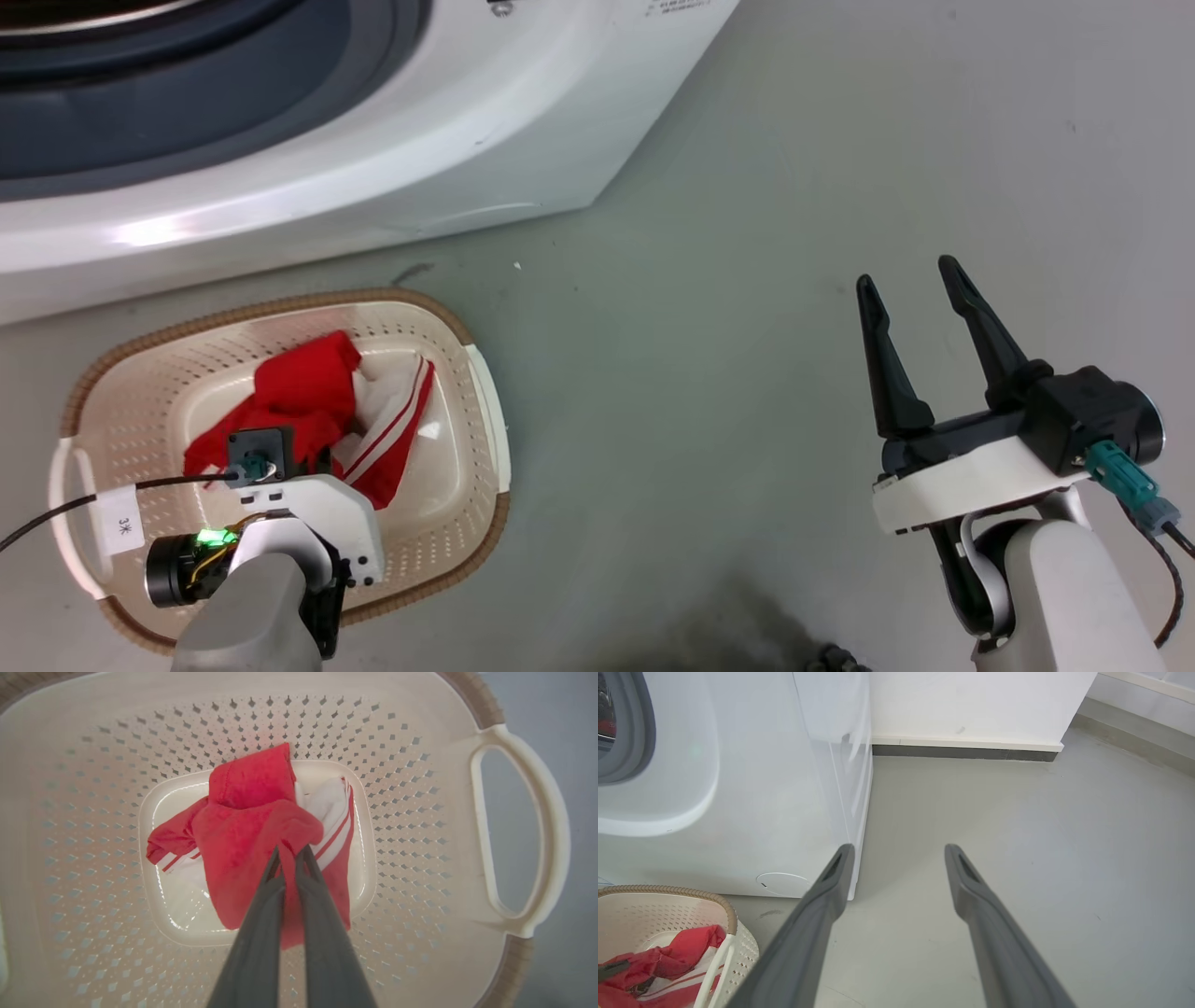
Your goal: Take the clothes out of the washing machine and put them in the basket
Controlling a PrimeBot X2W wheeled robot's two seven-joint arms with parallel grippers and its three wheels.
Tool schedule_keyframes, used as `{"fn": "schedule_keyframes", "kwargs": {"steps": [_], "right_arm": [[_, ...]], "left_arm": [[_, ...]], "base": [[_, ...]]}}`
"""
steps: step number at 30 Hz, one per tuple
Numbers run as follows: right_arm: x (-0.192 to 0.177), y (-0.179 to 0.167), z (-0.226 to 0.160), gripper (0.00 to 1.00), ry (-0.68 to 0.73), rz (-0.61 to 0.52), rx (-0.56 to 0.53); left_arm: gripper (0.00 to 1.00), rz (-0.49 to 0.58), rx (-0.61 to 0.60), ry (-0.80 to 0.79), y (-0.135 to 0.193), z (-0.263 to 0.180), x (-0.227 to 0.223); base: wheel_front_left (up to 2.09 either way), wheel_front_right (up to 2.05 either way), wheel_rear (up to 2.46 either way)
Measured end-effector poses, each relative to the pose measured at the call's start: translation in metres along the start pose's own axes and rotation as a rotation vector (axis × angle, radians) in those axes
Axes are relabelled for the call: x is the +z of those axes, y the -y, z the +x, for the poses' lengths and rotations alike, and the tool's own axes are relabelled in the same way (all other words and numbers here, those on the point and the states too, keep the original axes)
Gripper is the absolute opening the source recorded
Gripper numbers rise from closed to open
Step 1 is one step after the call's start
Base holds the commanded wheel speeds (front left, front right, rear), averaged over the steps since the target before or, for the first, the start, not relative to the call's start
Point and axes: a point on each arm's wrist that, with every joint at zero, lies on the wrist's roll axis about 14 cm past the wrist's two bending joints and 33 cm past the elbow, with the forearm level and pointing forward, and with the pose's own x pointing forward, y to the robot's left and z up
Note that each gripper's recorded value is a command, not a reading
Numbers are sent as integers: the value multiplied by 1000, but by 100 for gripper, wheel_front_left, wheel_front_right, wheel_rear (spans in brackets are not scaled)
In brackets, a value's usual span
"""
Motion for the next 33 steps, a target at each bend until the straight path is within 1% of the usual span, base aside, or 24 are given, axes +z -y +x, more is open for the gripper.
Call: {"fn": "schedule_keyframes", "kwargs": {"steps": [5, 10, 11, 12, 13, 14, 19, 23, 29, 33], "right_arm": [[-14, 1, 6, 100, -30, -1, -1], [-24, 3, 6, 100, -55, 1, -8], [-25, 3, 6, 100, -56, 1, -8], [-24, 3, 6, 100, -54, 1, -8], [-23, 4, 6, 100, -49, 2, -9], [-22, 4, 6, 100, -48, 2, -10], [-10, 2, 2, 100, -17, -5, -2], [7, 0, -4, 100, 26, -6, 4], [30, -4, -23, 100, 77, -12, 9], [45, -10, -34, 100, 111, -12, 24]], "left_arm": [[0, 2, -3, -114, -1, 9, -35], [0, -2, -9, -189, -1, 12, -56], [16, -2, -10, -198, 0, 11, -57], [39, 0, -16, -201, 0, 10, -58], [71, 1, -17, -200, 0, 9, -57], [100, 1, -16, -196, 0, 8, -56], [100, 8, -34, -164, 6, -7, -48], [100, 21, -25, -112, 4, -25, -34], [100, 10, -23, 46, 8, -54, 9], [100, 2, 4, 167, 2, -79, 36]], "base": [[0, 0, 0], [0, 0, 0], [0, 0, 0], [0, 0, 0], [0, 0, 0], [0, 0, 0], [0, 0, 0], [0, 0, 0], [0, 0, 0], [0, 0, 0]]}}
